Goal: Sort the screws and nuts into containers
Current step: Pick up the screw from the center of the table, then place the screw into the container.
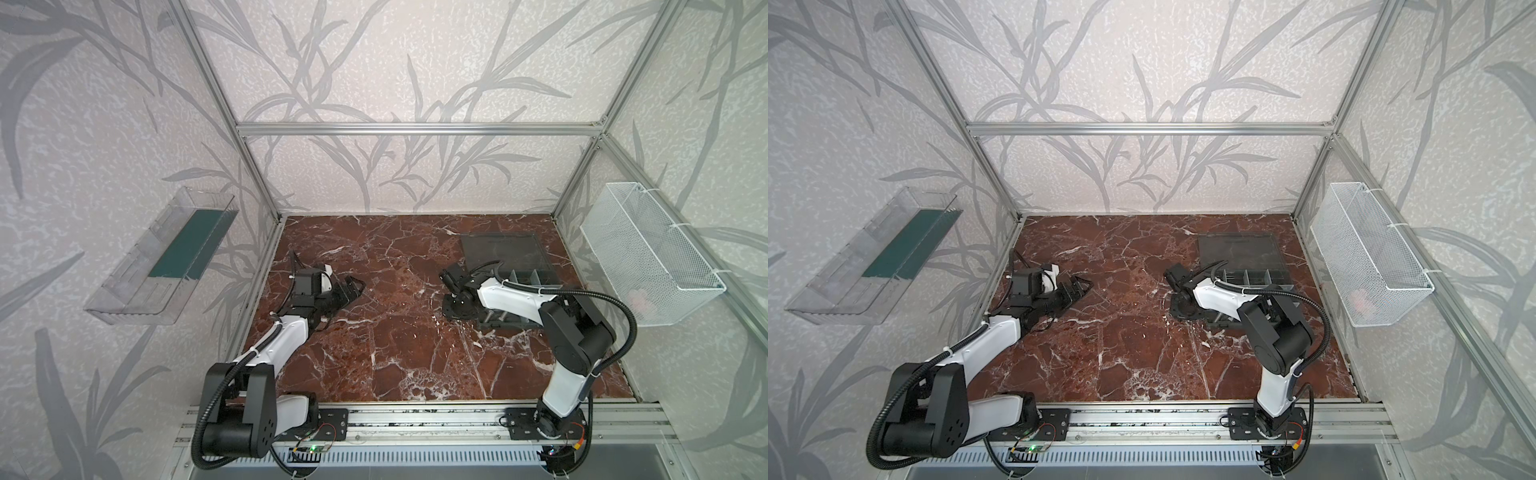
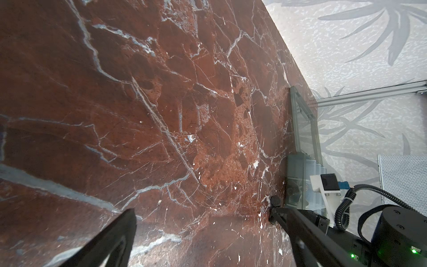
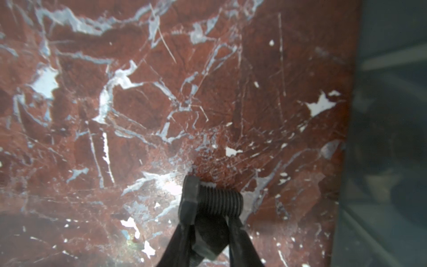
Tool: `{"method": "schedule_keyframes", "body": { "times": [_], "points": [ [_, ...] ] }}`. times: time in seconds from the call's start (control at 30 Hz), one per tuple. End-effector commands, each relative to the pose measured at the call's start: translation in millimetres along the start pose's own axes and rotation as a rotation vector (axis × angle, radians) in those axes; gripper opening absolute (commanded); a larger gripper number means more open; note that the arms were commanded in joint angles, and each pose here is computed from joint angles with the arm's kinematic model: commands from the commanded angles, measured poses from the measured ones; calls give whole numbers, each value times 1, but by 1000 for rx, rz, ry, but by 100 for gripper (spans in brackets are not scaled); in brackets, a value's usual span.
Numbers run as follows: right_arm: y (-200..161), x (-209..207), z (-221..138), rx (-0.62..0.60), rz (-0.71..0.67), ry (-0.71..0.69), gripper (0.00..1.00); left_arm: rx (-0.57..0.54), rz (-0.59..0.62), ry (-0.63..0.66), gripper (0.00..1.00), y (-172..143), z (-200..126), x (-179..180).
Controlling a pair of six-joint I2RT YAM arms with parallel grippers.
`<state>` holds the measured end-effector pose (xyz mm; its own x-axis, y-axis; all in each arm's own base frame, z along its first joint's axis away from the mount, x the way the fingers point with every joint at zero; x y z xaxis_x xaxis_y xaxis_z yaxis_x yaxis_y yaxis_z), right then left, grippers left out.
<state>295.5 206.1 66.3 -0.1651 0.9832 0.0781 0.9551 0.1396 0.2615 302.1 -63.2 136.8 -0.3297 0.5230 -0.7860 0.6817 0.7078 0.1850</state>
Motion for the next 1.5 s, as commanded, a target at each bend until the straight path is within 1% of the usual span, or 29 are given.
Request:
{"method": "schedule_keyframes", "body": {
  "times": [0.0,0.13,0.2,0.27,0.37,0.47,0.6,0.83,0.93,1.03,1.23,1.47],
  "points": [
    [-6,-4,4,37,-41,-38,20,-15,10,9,99,2,-3,1],
    [-4,-6,-7,27,-83,-49,13,-14,8,9,99,2,-2,1],
    [-2,-6,-16,14,-133,-46,12,-14,9,7,99,2,-3,1],
    [-1,-8,-26,-1,-154,-40,11,-15,8,7,99,2,-2,1],
    [1,-9,-49,-48,-196,-11,10,-12,8,5,99,2,-2,0],
    [0,-19,-74,-86,-204,-15,10,-11,6,3,99,2,-1,0],
    [-4,-55,-107,-137,-130,-61,10,-10,5,-4,99,3,-1,-1],
    [-30,-139,-137,-195,139,-186,9,-11,5,-11,99,3,-1,-2],
    [-43,-167,-140,-202,247,-201,8,-8,1,-20,99,3,0,-4],
    [-54,-186,-136,-193,306,-233,8,-6,0,-24,99,3,0,-4],
    [-60,-206,-123,-171,365,-232,8,-4,0,-19,99,3,0,-3],
    [-53,-227,-114,-161,392,-236,7,-6,0,-12,99,2,-2,-2]
  ]
}}
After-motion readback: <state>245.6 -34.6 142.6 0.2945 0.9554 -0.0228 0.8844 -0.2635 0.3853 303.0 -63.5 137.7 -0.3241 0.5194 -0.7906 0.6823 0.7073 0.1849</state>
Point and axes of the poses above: each gripper's point midway between its finger pads, its own z axis out along the fingers, its own x axis along the line the jaws close on, y = z × x, the point moved 5 cm from there along -z, back along the fingers, and after that the axes turned 15 degrees about -z, right-handed, at the moved point
